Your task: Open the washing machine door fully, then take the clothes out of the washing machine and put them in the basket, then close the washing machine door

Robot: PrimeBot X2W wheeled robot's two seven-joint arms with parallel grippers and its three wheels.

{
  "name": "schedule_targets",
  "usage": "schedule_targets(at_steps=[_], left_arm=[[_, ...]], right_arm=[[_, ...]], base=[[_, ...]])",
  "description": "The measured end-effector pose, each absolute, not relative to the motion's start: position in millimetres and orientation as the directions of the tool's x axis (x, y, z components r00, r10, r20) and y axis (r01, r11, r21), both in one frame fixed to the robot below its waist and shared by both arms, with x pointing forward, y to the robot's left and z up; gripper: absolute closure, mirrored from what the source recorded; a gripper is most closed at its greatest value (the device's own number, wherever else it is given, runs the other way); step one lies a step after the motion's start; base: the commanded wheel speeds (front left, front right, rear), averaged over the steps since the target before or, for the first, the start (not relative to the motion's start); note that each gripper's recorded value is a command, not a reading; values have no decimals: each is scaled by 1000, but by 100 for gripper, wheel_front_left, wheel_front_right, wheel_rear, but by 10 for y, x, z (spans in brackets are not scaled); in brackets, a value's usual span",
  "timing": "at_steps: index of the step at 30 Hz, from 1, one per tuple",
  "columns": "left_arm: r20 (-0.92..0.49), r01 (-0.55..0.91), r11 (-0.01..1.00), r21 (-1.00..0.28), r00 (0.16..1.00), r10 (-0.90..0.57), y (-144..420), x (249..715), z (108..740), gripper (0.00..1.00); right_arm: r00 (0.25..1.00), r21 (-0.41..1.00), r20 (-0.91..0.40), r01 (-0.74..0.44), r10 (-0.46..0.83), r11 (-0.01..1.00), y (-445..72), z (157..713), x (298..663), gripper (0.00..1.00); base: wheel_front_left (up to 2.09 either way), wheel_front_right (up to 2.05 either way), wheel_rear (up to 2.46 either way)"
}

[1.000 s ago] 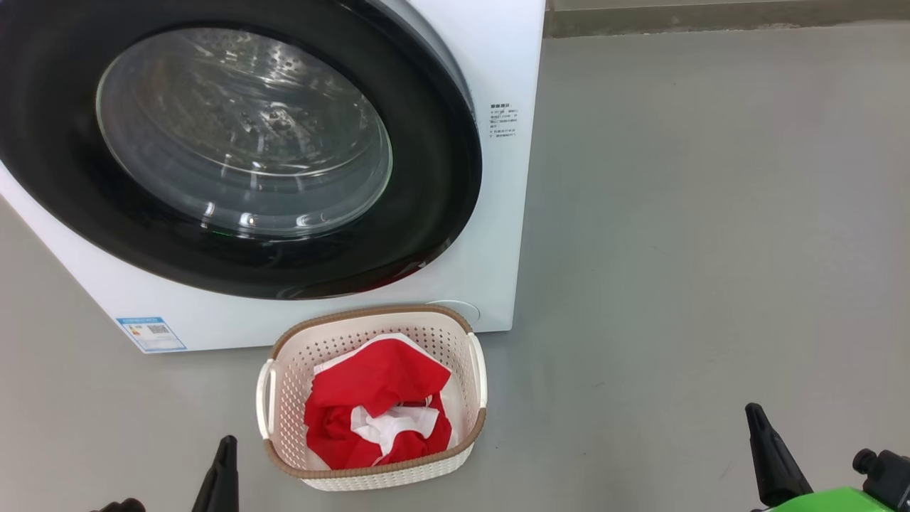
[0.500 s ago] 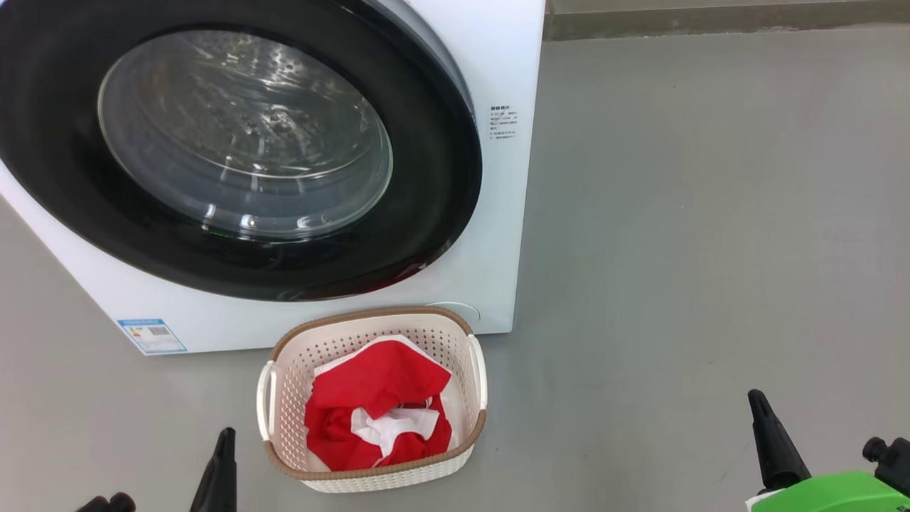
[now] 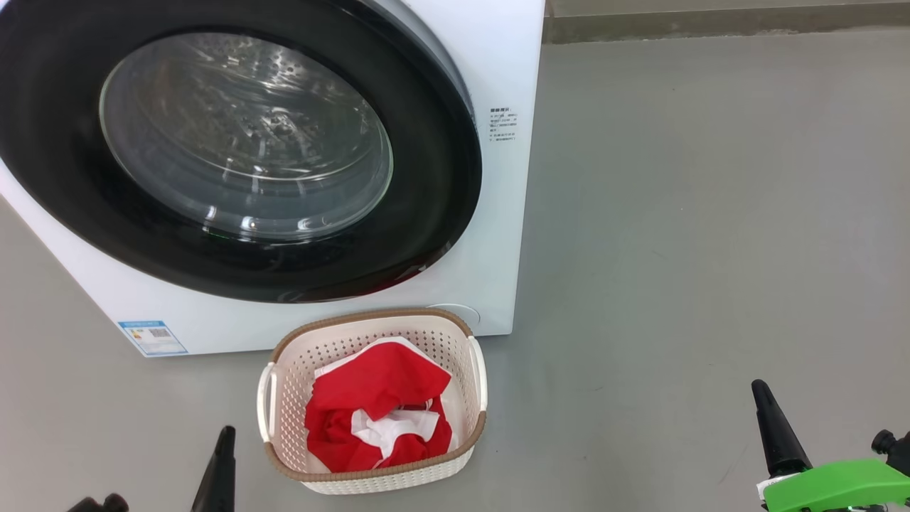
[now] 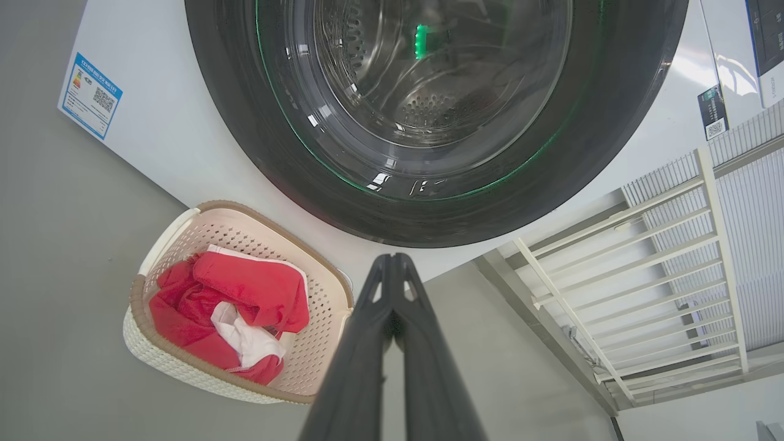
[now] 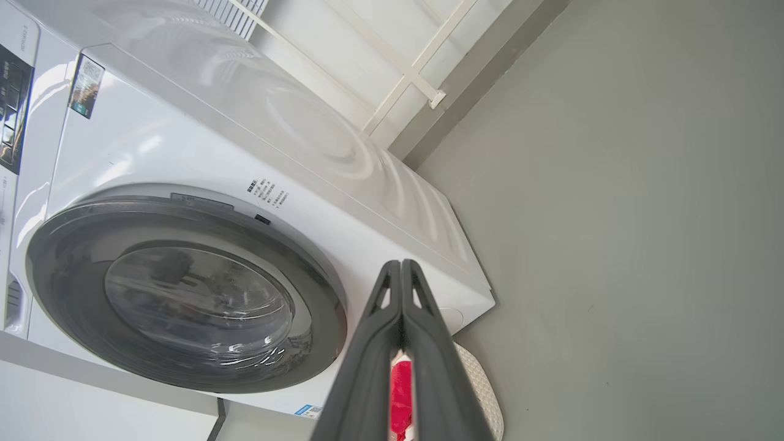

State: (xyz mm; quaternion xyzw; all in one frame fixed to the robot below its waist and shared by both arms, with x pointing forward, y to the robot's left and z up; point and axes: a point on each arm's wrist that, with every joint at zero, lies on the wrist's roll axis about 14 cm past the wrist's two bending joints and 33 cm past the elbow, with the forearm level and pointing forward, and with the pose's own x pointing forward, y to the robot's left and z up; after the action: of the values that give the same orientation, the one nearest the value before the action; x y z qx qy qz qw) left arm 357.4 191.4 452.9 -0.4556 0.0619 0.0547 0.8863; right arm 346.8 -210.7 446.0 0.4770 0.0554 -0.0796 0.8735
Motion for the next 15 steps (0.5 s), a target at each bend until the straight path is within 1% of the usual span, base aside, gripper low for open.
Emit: schedule_targets(at_steps=[8,15], left_arm=[[-149,-144,510,-848,988,32,1902,3628,4583,100],[-151,-147,430,-891,988,25,1897,3630,4588,100]], right_arm=[[982,864,-170,188,-79,466,-2099,4486,3499,100],[983,897,-170,184,-71,401,-2090,4503,3517,100]], base=[[0,0,0],[0,0,0]])
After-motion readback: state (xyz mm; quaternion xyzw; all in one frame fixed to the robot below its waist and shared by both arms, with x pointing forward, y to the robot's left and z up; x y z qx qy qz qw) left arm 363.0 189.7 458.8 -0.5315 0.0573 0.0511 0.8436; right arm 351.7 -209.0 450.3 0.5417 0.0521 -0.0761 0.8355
